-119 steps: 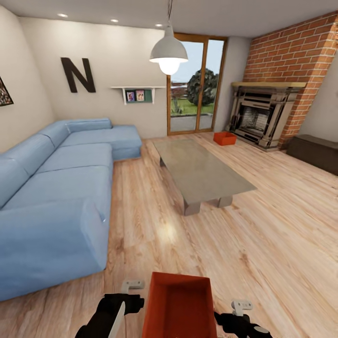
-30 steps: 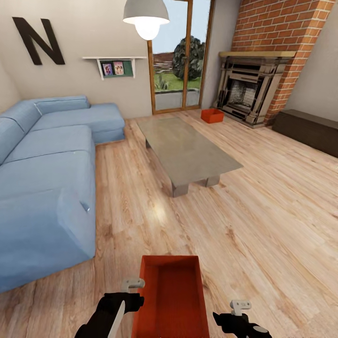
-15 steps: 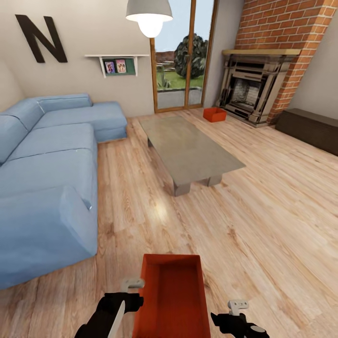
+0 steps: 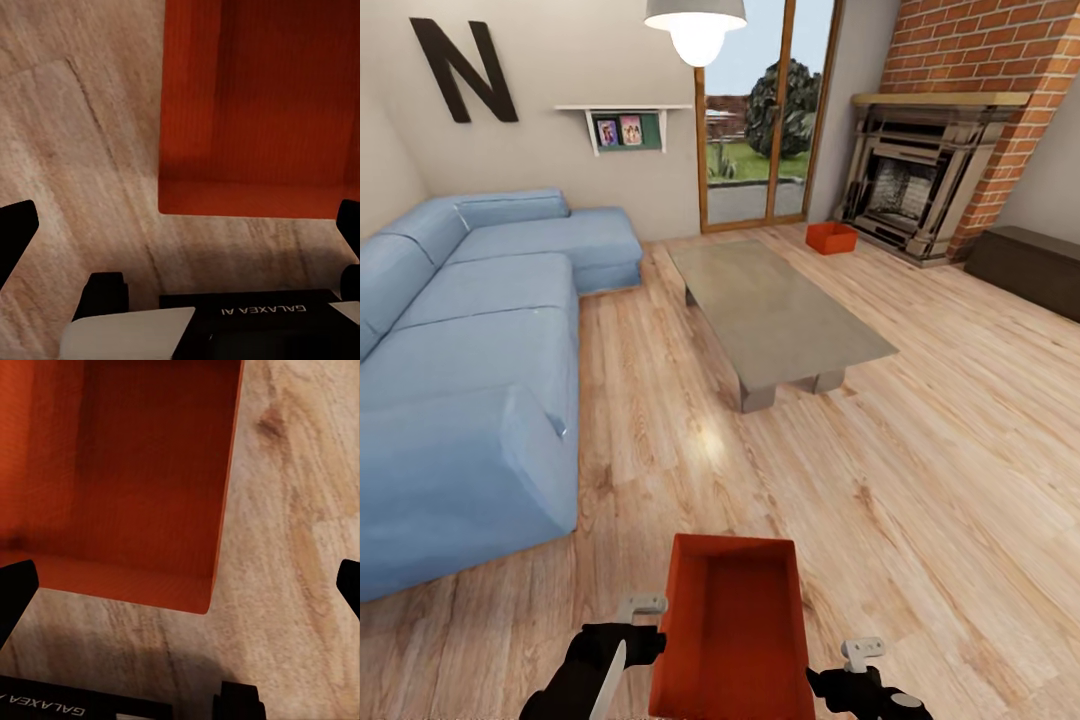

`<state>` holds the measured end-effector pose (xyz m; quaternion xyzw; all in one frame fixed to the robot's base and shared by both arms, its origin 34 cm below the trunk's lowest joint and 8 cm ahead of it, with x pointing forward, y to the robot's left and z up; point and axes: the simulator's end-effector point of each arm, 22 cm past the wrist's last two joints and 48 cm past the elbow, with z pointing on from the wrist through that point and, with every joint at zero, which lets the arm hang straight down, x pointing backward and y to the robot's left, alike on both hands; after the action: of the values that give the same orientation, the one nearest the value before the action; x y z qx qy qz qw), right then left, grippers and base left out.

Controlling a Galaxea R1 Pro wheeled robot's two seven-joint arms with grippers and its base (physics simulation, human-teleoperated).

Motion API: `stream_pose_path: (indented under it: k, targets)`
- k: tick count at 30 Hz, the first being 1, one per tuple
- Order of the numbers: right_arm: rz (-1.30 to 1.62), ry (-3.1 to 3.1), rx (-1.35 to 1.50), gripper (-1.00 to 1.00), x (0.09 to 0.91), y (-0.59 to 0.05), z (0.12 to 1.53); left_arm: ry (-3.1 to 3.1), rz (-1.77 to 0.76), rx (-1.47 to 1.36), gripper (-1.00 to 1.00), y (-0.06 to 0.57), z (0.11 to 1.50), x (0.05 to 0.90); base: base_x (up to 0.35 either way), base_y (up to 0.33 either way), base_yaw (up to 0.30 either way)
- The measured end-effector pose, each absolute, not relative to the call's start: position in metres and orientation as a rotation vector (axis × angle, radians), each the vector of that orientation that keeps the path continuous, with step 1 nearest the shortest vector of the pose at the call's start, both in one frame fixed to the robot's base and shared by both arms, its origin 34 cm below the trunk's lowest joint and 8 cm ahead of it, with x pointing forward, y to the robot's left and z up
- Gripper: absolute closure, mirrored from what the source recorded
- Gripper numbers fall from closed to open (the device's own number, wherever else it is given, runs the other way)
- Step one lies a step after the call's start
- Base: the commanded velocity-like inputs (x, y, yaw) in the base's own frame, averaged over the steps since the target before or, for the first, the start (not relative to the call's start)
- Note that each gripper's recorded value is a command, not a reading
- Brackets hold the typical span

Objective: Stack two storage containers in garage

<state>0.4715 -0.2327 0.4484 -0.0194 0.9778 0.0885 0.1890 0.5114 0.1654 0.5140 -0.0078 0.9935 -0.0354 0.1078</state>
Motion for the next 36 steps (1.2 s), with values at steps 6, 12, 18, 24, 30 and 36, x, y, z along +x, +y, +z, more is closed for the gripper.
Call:
stream_pose_path:
  k: [6, 12, 18, 24, 30, 36]
  targets:
    - [0.246, 2.751, -0.048, -1.0, 0.471, -0.234, 0.448, 2.923, -0.108, -0.024, -1.0, 0.165, 0.513, 0.511, 0.0, 0.0, 0.001]
    - [0.246, 2.757, -0.05, -1.0, 0.469, -0.234, 0.446, 2.929, -0.108, -0.024, -1.0, 0.165, 0.511, 0.509, 0.0, 0.0, -0.102]
    - [0.247, 2.766, -0.051, -1.0, 0.465, -0.234, 0.443, 2.938, -0.109, -0.024, -1.0, 0.165, 0.508, 0.507, 0.0, 0.0, -0.165]
    - [0.248, 2.774, -0.053, -1.0, 0.462, -0.233, 0.44, 2.945, -0.109, -0.023, -1.0, 0.164, 0.505, 0.504, 0.0, 0.0, -0.134]
    - [0.249, 2.775, -0.055, -1.0, 0.462, -0.233, 0.44, 2.947, -0.109, -0.024, -1.0, 0.165, 0.505, 0.504, 0.0, 0.0, -0.015]
    - [0.249, 2.78, -0.056, -1.0, 0.46, -0.233, 0.438, 2.951, -0.109, -0.025, -1.0, 0.165, 0.503, 0.502, 0.0, 0.0, -0.001]
